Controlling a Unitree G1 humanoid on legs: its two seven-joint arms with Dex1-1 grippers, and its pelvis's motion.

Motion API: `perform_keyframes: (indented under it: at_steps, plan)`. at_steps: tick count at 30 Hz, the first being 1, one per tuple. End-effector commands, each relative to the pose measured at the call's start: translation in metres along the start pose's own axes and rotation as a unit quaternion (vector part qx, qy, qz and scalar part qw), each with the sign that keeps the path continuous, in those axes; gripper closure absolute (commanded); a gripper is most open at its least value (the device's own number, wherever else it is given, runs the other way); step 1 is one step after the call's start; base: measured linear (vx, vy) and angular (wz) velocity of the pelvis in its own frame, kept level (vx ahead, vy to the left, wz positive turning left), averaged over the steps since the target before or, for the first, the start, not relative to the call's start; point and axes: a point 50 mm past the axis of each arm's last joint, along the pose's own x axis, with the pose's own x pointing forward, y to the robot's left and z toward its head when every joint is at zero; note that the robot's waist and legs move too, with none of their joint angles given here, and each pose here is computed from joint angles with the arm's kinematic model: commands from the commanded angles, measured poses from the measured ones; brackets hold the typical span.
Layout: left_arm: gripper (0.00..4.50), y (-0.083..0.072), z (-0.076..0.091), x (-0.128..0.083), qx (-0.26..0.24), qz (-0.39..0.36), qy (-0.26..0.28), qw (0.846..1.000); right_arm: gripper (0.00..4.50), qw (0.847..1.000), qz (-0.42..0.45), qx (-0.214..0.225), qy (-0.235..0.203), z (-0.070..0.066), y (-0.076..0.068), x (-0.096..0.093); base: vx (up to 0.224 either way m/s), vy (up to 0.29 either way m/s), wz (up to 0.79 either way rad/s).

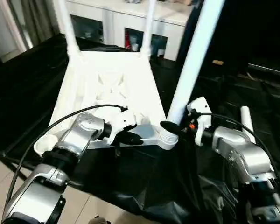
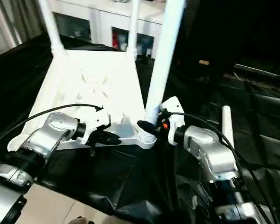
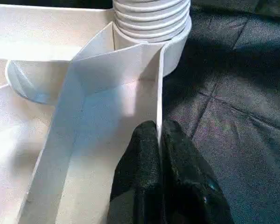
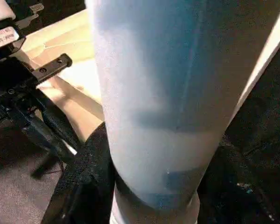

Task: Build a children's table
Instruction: Insert table leg to table base

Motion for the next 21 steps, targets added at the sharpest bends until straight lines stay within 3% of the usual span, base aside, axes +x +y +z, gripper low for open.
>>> perform_keyframes:
  at_steps: [1,9,14,21]
  plan:
    - [4.5,-0.005,0.001,0.004,-0.003,-0.016,-0.015,1.0,2.61,1.0,0.001,0.01,0.014,-0.007,-0.002,0.003,0.0,0.0,0.0]
    - [4.5,-0.005,0.001,0.003,-0.008,-0.01,-0.023,1.0,2.61,0.999,0.003,0.053,0.001,-0.014,-0.009,-0.002,0.0,0.0,0.0]
    - [4.5,-0.003,0.003,0.002,-0.01,0.005,-0.031,0.999,2.61,0.996,-0.019,0.086,-0.013,-0.029,-0.017,-0.011,0.0,0.0,0.0]
    - [4.5,0.001,0.004,0.002,-0.01,0.024,-0.037,0.999,2.61,0.993,-0.043,0.109,-0.026,-0.05,-0.016,-0.019,0.0,0.0,0.0]
